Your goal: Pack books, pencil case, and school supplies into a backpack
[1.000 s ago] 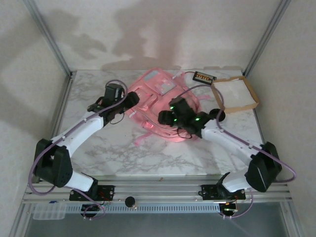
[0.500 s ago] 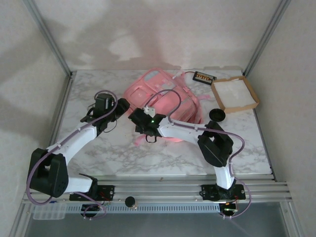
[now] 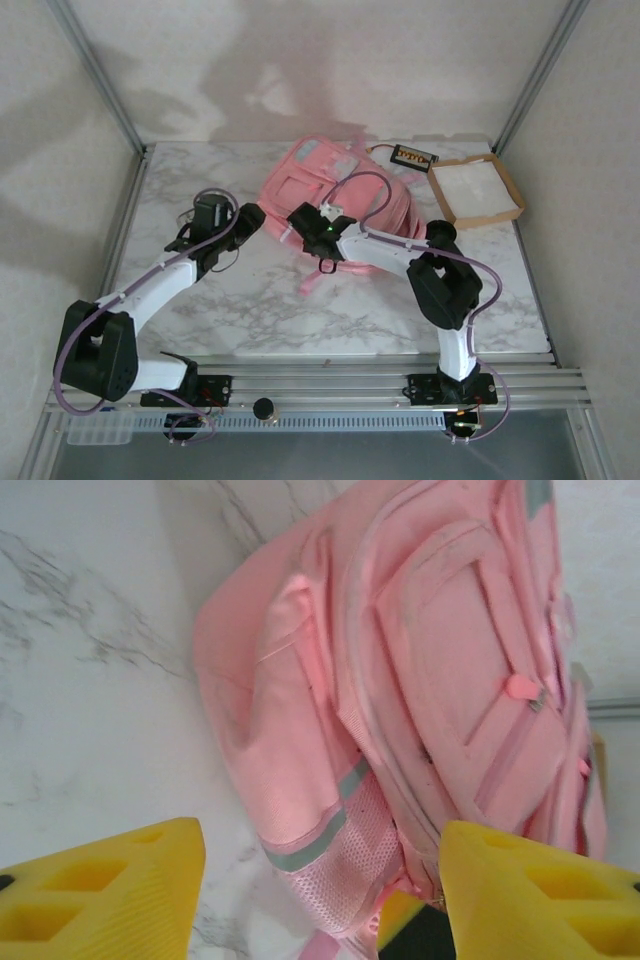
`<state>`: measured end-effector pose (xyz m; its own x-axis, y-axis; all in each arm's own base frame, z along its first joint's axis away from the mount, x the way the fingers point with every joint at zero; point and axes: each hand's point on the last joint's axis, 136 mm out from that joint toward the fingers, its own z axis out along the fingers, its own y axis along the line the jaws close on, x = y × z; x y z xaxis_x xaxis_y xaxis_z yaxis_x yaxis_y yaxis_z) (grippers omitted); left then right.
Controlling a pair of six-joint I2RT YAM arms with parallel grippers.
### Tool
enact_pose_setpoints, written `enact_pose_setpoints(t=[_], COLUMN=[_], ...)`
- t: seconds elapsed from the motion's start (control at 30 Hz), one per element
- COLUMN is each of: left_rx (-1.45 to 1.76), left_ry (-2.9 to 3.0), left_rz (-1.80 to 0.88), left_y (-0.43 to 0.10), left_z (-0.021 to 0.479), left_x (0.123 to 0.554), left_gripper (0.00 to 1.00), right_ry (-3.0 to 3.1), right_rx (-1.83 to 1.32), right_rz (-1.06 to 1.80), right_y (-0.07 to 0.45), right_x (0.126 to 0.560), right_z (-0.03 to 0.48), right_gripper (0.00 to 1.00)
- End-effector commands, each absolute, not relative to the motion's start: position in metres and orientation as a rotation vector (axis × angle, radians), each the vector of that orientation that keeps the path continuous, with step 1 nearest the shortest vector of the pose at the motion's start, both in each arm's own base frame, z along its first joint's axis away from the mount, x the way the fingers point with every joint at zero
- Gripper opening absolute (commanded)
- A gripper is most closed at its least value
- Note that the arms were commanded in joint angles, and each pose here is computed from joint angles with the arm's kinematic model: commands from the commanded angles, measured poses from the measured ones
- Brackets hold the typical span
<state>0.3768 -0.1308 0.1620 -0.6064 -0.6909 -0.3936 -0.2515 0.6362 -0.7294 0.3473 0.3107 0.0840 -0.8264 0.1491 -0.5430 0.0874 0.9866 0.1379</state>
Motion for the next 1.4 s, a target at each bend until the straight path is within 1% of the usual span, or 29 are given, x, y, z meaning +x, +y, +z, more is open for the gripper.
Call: enact_pose_setpoints(t=[0.0, 0.07, 0.1, 0.27, 0.37, 0.47, 0.57, 0.67, 0.73, 0.87, 0.97, 1.07, 1.2, 1.27, 1.37], left_rx=[-0.665, -0.67, -0.656, -0.609, -0.619, -0.625, -0.629, -0.63, -0.628, -0.625, -0.616, -0.615, -0.627, -0.617, -0.647], left_ry=[2.032, 2.034, 2.059, 2.163, 2.166, 2.17, 2.18, 2.181, 2.183, 2.186, 2.194, 2.191, 2.191, 2.19, 2.219], left_rz=[-0.945, -0.931, -0.922, -0.949, -0.932, -0.925, -0.931, -0.928, -0.928, -0.937, -0.94, -0.935, -0.958, -1.012, -1.058], left_y=[-0.148, -0.146, -0.147, -0.166, -0.164, -0.163, -0.165, -0.166, -0.167, -0.171, -0.175, -0.176, -0.187, -0.2, -0.215], left_z=[0.211, 0.211, 0.209, 0.191, 0.183, 0.178, 0.175, 0.172, 0.17, 0.168, 0.168, 0.169, 0.167, 0.166, 0.152], left_x=[0.369, 0.372, 0.375, 0.379, 0.377, 0.377, 0.377, 0.376, 0.375, 0.376, 0.376, 0.375, 0.371, 0.372, 0.382], left_gripper=[0.66, 0.66, 0.66, 0.67, 0.67, 0.68, 0.68, 0.7, 0.7, 0.7, 0.71, 0.71, 0.73, 0.75, 0.73], right_ry=[2.488, 2.503, 2.514, 2.517, 2.533, 2.548, 2.552, 2.536, 2.537, 2.544, 2.557, 2.55, 2.515, 2.526, 2.537], right_rx=[0.23, 0.234, 0.244, 0.259, 0.263, 0.252, 0.235, 0.223, 0.214, 0.206, 0.185, 0.161, 0.068, 0.041, 0.012], right_rz=[0.174, 0.254, 0.26, 0.154, 0.131, 0.109, 0.095, 0.077, 0.085, 0.145, 0.187, 0.199, 0.321, 0.318, 0.382], right_y=[0.301, 0.314, 0.318, 0.308, 0.299, 0.3, 0.301, 0.296, 0.293, 0.294, 0.298, 0.297, 0.311, 0.31, 0.308], right_x=[0.352, 0.354, 0.356, 0.354, 0.351, 0.35, 0.352, 0.352, 0.349, 0.345, 0.343, 0.344, 0.345, 0.342, 0.334], right_z=[0.105, 0.1, 0.097, 0.087, 0.074, 0.062, 0.059, 0.066, 0.068, 0.072, 0.075, 0.08, 0.101, 0.104, 0.103], right_gripper=[0.5, 0.44, 0.43, 0.41, 0.4, 0.35, 0.33, 0.25, 0.23, 0.13, 0.11, 0.03, 0.03, 0.03, 0.0])
